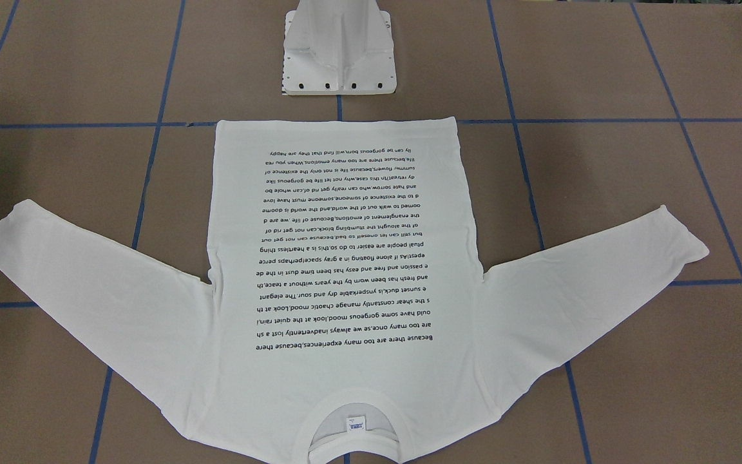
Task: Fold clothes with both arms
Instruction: 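Move the right gripper to the sleeve cuff nearest it and grasp it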
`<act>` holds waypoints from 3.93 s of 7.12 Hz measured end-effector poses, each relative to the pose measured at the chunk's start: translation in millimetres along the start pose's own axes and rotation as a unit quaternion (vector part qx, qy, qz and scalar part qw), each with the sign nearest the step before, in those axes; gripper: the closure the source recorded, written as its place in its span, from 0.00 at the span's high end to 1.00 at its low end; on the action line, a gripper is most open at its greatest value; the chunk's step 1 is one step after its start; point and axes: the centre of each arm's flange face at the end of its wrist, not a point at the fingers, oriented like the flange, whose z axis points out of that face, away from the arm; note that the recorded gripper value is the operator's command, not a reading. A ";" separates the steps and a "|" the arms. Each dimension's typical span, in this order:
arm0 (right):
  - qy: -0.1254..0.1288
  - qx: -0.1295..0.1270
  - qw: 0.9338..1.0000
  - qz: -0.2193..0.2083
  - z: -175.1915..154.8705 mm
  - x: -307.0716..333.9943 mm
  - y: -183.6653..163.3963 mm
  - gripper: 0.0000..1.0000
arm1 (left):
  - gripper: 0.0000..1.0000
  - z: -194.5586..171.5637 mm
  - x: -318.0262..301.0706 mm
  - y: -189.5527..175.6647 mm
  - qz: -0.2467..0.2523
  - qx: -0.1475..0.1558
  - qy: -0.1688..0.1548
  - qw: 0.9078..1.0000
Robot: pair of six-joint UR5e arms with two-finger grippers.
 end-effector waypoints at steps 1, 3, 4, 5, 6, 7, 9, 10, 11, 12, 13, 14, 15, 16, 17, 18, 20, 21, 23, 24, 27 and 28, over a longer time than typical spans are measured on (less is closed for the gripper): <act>-0.002 -0.004 1.000 -0.001 6.1 -0.1 5.6 1.00 | 1.00 0.1 -2.6 10.0 0.008 0.000 -0.001 1.000; -0.009 -0.017 0.999 -0.030 43.4 -15.4 30.1 1.00 | 1.00 -5.0 6.2 25.8 0.019 0.008 0.009 1.000; -0.013 -0.017 0.999 -0.039 66.3 -20.4 49.2 1.00 | 1.00 -1.7 6.7 32.2 0.008 0.006 0.014 1.000; -0.019 -0.012 0.999 -0.032 86.8 -25.7 69.3 0.94 | 1.00 2.7 4.1 37.7 -0.005 0.002 0.016 1.000; -0.016 -0.003 1.000 -0.009 104.5 -32.7 85.1 0.83 | 1.00 6.5 1.3 42.6 -0.012 -0.002 0.018 1.000; -0.002 0.006 1.000 0.026 119.4 -38.9 94.2 0.80 | 1.00 9.6 -1.2 47.0 -0.016 -0.005 0.018 1.000; 0.015 0.015 0.994 0.109 133.7 -43.7 100.1 0.78 | 1.00 10.7 -2.2 49.7 -0.018 -0.006 0.019 1.000; 0.016 0.015 0.990 0.143 136.7 -45.3 101.5 0.78 | 1.00 10.4 -1.7 49.7 -0.018 -0.005 0.019 1.000; 0.017 0.013 0.986 0.167 139.2 -46.2 102.9 0.78 | 1.00 10.1 -1.5 49.7 -0.018 -0.005 0.019 1.000; 0.020 0.010 0.983 0.181 142.4 -42.9 105.6 0.78 | 1.00 9.9 -1.4 49.6 -0.018 -0.005 0.019 1.000; 0.024 0.006 0.981 0.191 146.4 -36.6 109.1 0.77 | 1.00 9.9 -1.1 49.6 -0.018 -0.005 0.019 1.000; 0.027 0.003 0.980 0.196 149.8 -32.0 111.2 0.77 | 1.00 9.6 -0.7 49.4 -0.017 -0.005 0.019 1.000; 0.029 0.001 0.980 0.199 152.3 -29.7 111.3 0.74 | 1.00 9.1 -0.5 49.2 -0.017 -0.004 0.019 1.000; 0.031 -0.001 0.979 0.201 155.1 -28.6 109.9 0.62 | 1.00 8.8 -0.5 49.2 -0.016 -0.004 0.019 1.000; 0.033 -0.002 0.979 0.202 157.2 -28.0 108.2 0.13 | 1.00 8.7 -0.4 49.1 -0.016 -0.004 0.019 1.000; 0.033 -0.003 0.979 0.203 158.3 -28.0 107.0 0.00 | 1.00 8.8 -0.3 49.1 -0.016 -0.004 0.019 1.000; 0.032 -0.003 0.979 0.202 158.9 -28.3 106.6 0.00 | 1.00 8.6 -0.3 49.1 -0.016 -0.004 0.019 1.000; 0.031 -0.002 0.979 0.200 157.5 -29.7 106.0 0.00 | 1.00 8.3 -0.1 49.0 -0.016 -0.003 0.019 1.000; 0.016 0.002 0.981 0.193 141.3 -45.0 105.7 0.00 | 1.00 7.7 0.4 48.7 -0.015 -0.003 0.019 1.000; 0.007 0.002 0.981 0.193 126.1 -57.8 102.8 0.00 | 1.00 7.6 0.7 48.4 -0.015 -0.002 0.019 1.000; -0.027 0.005 0.977 0.212 40.6 -166.8 62.4 0.00 | 1.00 6.6 2.1 47.4 -0.013 -0.001 0.020 1.000; -0.040 0.002 0.973 0.227 27.1 -234.1 38.3 0.00 | 1.00 6.3 2.2 47.6 -0.012 -0.001 0.020 1.000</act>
